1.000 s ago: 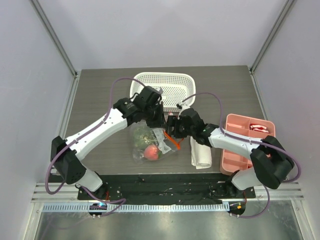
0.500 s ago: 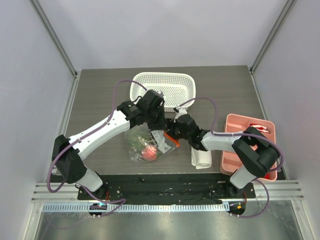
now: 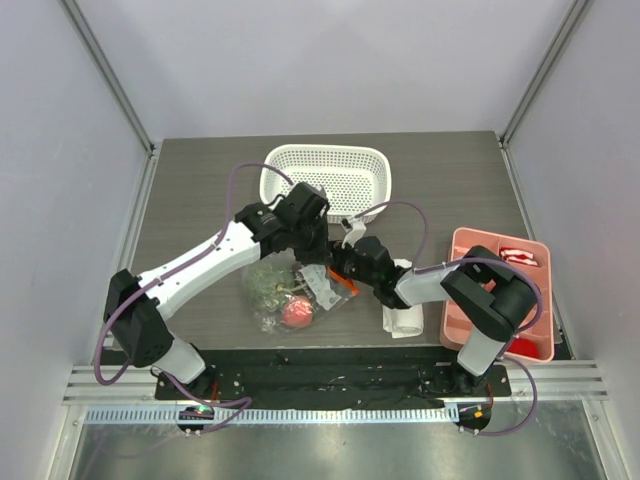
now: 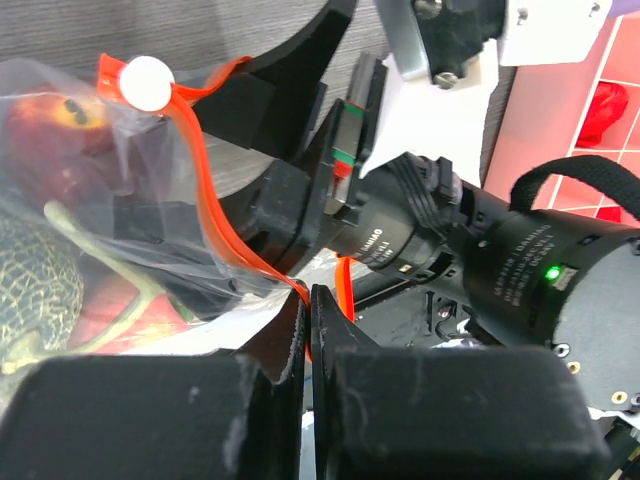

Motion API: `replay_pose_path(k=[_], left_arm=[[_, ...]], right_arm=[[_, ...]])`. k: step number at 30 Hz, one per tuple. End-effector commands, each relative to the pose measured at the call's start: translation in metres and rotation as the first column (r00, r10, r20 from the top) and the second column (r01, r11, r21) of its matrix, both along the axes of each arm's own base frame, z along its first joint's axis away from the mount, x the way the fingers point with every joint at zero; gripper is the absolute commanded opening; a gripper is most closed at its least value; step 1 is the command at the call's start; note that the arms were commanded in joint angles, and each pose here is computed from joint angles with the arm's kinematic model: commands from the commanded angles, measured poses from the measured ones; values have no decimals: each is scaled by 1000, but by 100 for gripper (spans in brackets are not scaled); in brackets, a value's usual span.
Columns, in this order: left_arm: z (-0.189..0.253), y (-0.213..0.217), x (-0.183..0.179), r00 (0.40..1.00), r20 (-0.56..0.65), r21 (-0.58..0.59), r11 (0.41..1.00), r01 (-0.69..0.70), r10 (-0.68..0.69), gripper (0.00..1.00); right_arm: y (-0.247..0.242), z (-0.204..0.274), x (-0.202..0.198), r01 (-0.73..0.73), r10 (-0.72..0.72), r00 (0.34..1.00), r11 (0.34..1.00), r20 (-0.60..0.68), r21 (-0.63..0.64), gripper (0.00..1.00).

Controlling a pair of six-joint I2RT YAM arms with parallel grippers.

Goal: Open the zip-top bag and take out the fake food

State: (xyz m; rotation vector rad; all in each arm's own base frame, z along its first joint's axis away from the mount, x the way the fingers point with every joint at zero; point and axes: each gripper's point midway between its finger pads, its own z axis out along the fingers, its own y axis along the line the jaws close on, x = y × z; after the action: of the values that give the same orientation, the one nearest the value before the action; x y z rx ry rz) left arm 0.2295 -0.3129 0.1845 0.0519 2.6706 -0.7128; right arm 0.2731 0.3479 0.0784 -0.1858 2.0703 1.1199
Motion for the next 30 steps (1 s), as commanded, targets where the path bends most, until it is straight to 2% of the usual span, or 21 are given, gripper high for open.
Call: replay_pose_path(k=[1, 4, 5, 6, 9, 11, 13, 20, 30], left_arm=[[12, -7, -6, 1000, 13, -53, 998, 21, -20, 0], [12, -5, -6, 1000, 18, -48, 999, 15, -15, 0], [13, -4, -6, 1000, 21, -50, 999, 12, -11, 0], [14, -1, -7, 1000, 27, -48, 999, 8, -7, 0], [11, 8, -9, 999, 35, -32, 999, -15, 16, 0], [9, 13, -8, 998, 49, -22, 999, -32, 33, 0], [8, 19, -9, 997, 58, -14, 999, -43, 44, 0], [6, 42, -9, 991, 104, 18, 996, -91, 89, 0], [6, 65, -5, 982, 133, 28, 990, -139, 134, 0]], right_arm=[[24, 31, 15, 7, -17, 996, 995, 91, 104, 83], [23, 27, 16, 13, -21, 996, 996, 82, 88, 65], [23, 28, 15, 6, -14, 996, 996, 87, 89, 55], [24, 31, 14, -5, -4, 996, 995, 93, 96, 49], [22, 40, 6, -37, 29, 994, 996, 102, 83, 36], [14, 46, 0, -35, 29, 995, 997, 91, 63, 21], [6, 53, -5, -25, 20, 995, 998, 96, 54, 14], [-27, 57, -31, -11, 11, 997, 1000, 70, -8, 3], [-63, 84, -47, 40, -32, 993, 997, 111, -65, 1]])
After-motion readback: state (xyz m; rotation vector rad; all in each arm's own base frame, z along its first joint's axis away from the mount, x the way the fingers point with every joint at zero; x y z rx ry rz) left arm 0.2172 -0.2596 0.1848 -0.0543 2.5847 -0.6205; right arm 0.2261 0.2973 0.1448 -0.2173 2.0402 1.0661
